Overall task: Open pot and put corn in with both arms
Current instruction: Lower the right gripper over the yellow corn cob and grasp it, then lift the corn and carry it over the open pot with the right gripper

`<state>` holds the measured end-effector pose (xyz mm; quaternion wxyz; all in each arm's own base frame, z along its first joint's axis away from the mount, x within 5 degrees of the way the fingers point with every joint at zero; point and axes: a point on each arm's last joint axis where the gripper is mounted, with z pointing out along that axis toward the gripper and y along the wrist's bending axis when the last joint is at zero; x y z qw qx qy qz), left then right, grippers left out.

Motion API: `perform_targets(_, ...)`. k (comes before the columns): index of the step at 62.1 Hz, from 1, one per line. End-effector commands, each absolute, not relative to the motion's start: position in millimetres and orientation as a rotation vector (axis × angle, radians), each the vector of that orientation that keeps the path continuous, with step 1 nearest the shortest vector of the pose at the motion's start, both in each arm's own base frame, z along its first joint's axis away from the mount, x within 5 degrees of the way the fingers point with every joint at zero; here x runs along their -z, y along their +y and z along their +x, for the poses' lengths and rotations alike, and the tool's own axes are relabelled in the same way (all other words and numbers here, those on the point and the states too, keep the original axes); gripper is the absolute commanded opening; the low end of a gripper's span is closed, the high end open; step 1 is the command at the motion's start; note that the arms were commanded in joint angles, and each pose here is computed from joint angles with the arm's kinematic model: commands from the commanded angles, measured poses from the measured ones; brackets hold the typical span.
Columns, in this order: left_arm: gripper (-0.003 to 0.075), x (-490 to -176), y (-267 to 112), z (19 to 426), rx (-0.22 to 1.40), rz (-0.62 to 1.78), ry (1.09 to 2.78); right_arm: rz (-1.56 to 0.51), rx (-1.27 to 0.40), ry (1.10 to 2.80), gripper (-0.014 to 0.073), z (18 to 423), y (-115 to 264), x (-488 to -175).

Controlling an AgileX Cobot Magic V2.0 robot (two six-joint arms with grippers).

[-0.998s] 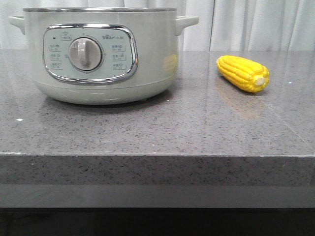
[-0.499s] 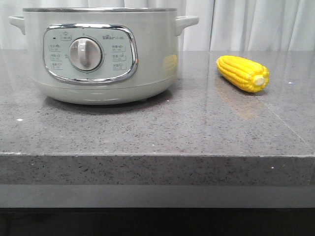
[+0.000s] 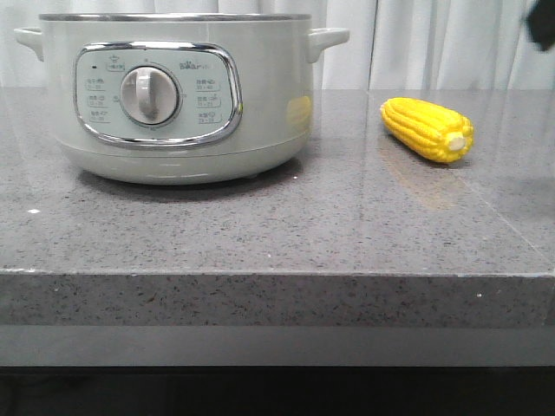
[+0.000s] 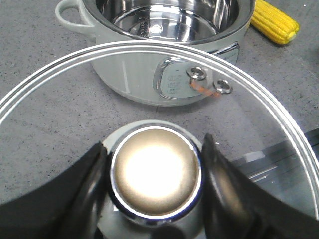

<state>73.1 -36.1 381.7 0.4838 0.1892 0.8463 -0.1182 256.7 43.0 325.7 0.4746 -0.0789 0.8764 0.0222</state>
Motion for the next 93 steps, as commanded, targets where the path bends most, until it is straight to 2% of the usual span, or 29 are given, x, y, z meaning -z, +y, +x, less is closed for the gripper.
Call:
perform_targets(1,0.0180,-405,-38,75,0.339,0.408,1.886,-0.180,-0.089,2.109,0.0637,289,52,-346)
perform_targets(8,0.0181,-405,-38,75,0.340,0.408,1.883,-0.155,-0.119,2.232,0.0637,334,62,-335)
perform_targets(22,0.0180,-405,-38,75,0.340,0.408,1.883,-0.177,-0.159,2.339,0.0637,385,76,-319)
perform_targets(45,0.0180,-405,-38,75,0.340,0.408,1.883,-0.200,-0.172,2.412,0.0627,402,81,-294)
perform_targets(50,0.0180,-405,-38,75,0.340,0.408,1.883,-0.201,-0.172,2.417,0.0554,403,81,-293)
perform_targets(58,0.0180,-405,-38,75,0.340,0.408,1.883,-0.201,-0.172,2.420,0.0335,403,81,-292)
perform_targets(63,0.0180,-405,-38,75,0.340,0.408,1.883,-0.201,-0.172,2.419,0.0269,403,81,-293)
perform_targets(77,0.0180,-406,-38,75,0.340,0.407,1.881,-0.197,-0.177,2.342,0.0269,394,79,-323)
perform_targets(93,0.0179,-406,-38,75,0.341,0.406,1.875,-0.195,-0.210,2.125,0.0269,365,78,-404)
